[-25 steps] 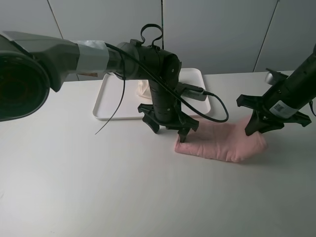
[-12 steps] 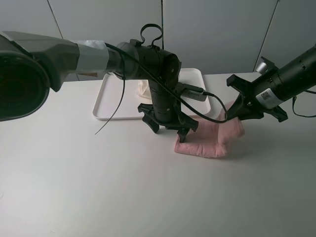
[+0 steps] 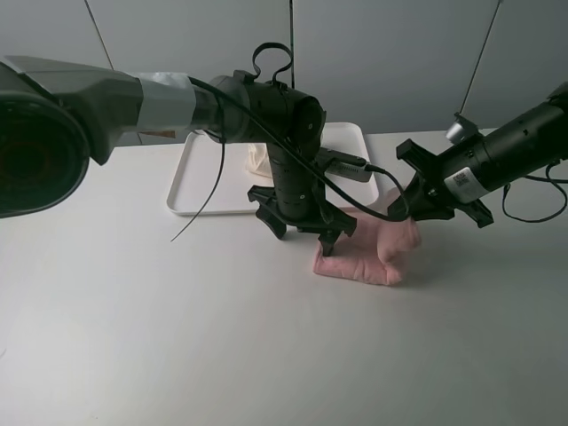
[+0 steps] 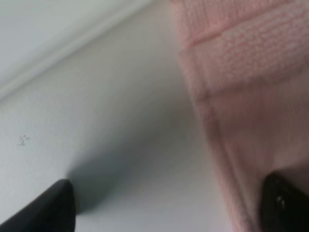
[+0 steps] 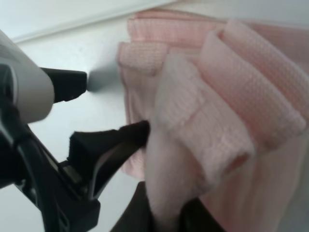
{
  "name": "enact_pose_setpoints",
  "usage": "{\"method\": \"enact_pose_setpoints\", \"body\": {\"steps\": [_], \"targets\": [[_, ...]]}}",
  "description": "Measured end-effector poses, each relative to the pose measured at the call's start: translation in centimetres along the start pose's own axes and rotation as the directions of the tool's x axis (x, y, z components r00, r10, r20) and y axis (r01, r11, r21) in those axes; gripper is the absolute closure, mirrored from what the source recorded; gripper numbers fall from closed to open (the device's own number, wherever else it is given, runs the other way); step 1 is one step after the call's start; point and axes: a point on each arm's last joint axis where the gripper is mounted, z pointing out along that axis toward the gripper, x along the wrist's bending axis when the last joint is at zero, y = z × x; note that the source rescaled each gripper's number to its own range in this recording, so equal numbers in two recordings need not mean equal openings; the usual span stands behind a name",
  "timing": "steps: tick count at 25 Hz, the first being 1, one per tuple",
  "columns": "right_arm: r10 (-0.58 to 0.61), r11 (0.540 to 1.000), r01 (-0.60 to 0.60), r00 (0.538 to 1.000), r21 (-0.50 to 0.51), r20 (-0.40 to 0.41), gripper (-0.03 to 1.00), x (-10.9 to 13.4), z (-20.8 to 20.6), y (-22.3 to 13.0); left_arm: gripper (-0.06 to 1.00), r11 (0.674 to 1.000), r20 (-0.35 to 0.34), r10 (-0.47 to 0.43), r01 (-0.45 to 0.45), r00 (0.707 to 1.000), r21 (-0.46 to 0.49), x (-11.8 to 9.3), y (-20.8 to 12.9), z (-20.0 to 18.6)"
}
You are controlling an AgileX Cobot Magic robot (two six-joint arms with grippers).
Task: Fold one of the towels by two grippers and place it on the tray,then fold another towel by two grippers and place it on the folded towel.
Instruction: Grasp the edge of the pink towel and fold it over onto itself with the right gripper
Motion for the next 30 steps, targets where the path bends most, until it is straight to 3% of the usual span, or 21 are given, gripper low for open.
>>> {"method": "enact_pose_setpoints", "body": {"steps": [4, 10, 15, 30], "targets": [[-0.012, 1.000, 0.010, 0.995, -0.020, -0.097, 0.91, 0.2, 0.8, 0.4, -0.05, 1.000, 0.000, 0.000, 0.000, 1.000, 0.000, 0.0, 0.0, 0.0], [0.016, 1.000, -0.018, 0.989, -0.011, -0.149, 0.91, -1.0, 2.3, -0.2, -0.05, 1.000, 0.000, 0.002, -0.002, 1.000, 0.000, 0.0, 0.0, 0.0], [0.008, 0.998, -0.022, 0.977, -0.064, -0.214, 0.91, -1.2, 2.8, -0.4, -0.05, 1.000, 0.000, 0.002, -0.002, 1.000, 0.000, 0.0, 0.0, 0.0], [-0.011, 0.996, -0.008, 0.974, -0.084, -0.227, 0.91, -1.1, 2.8, -0.3, -0.05, 1.000, -0.014, 0.014, -0.014, 1.000, 0.011, 0.4, 0.6, -1.2]]}}
